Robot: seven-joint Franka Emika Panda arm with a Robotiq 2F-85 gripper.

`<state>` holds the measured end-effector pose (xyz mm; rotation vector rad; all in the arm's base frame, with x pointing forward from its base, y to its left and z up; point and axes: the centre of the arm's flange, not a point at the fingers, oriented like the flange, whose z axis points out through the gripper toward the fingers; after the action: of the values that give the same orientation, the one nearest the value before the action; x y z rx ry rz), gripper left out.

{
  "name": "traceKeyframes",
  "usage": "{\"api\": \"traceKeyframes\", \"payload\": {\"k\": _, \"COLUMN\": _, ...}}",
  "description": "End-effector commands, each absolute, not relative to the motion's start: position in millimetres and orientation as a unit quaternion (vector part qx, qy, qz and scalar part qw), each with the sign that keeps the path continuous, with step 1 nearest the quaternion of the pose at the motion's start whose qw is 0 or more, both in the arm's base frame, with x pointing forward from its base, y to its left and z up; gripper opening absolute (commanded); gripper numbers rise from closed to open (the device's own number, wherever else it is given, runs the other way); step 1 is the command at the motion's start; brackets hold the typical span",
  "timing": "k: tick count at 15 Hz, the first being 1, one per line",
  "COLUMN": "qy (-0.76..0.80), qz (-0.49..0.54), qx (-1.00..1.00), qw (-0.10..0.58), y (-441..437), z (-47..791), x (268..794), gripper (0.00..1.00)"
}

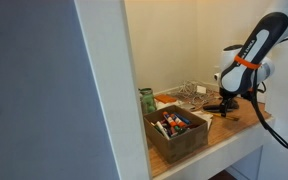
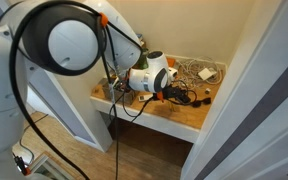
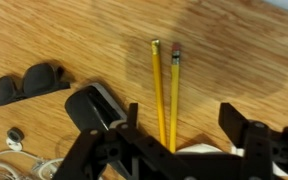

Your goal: Remove two yellow pencils from the box and place them on the shelf.

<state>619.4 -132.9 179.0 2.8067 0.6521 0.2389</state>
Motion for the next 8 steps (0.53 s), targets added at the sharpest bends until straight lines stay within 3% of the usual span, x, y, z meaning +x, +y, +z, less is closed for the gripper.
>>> {"api": "traceKeyframes", "payload": {"k": 1, "qy": 0.194, "qz": 0.071, "qx": 0.976, "qw": 0.071, "y": -107.7, "z": 210.9, "x": 598.9, "gripper": 1.00}}
{"api": "traceKeyframes", "payload": {"k": 8, "qy": 0.059, "qz": 0.068, "qx": 0.995, "qw": -0.043, "y": -52.1, "z": 270.1, "x": 598.3, "gripper": 1.00}}
